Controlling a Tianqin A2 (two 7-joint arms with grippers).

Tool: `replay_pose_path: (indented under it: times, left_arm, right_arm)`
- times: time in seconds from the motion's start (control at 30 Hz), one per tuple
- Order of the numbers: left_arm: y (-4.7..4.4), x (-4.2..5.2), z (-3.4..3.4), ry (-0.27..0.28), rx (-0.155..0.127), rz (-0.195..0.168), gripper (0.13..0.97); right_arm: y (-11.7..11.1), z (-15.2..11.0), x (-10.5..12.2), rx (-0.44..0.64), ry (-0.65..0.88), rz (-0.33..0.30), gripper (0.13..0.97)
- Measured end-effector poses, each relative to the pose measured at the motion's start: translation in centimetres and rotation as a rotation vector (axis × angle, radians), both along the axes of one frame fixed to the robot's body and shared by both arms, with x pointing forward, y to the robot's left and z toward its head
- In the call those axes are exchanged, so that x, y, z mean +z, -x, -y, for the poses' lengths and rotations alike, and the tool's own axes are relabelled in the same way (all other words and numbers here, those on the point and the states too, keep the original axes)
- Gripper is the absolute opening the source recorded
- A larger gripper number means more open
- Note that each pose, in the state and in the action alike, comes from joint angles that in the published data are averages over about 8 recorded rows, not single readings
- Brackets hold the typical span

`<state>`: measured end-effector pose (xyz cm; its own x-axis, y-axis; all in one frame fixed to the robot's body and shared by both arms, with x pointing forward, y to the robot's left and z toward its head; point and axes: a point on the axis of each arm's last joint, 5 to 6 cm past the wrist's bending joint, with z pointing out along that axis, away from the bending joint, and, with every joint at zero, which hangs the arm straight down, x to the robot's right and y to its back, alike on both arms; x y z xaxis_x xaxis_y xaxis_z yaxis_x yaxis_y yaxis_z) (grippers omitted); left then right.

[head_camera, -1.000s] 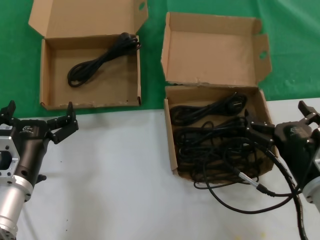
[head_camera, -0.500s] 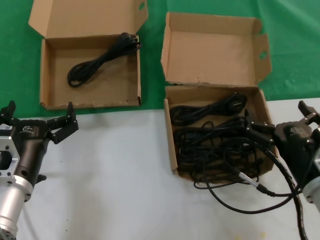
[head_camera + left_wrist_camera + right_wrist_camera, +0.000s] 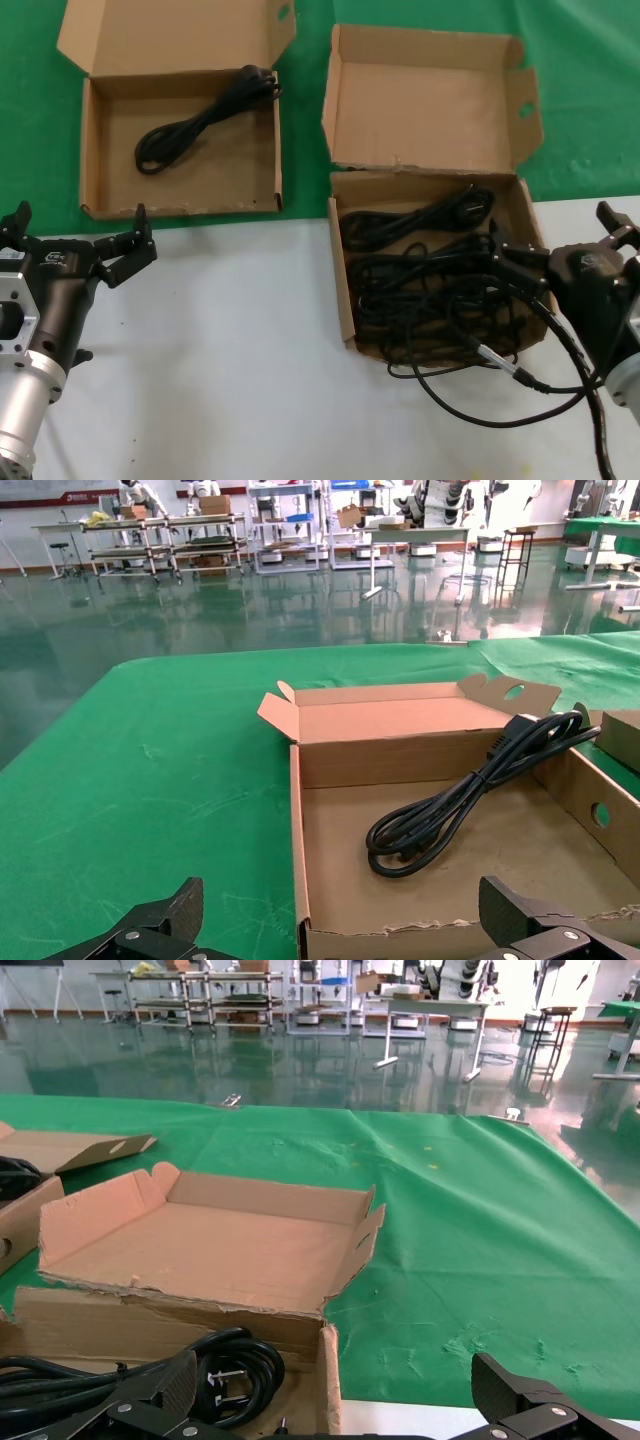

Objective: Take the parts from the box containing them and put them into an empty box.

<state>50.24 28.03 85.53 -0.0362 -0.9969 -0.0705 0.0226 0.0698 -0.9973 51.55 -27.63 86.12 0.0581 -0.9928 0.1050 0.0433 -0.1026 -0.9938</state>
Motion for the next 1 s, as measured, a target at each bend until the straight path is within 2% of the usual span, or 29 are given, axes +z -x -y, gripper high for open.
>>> replay_pose_path:
  times: [1.0]
  left_arm:
    - [0.0,0.0,0.0,0.0,0.0,0.0,0.966]
  right_arm:
    - [0.0,0.0,0.0,0.0,0.0,0.0,0.966]
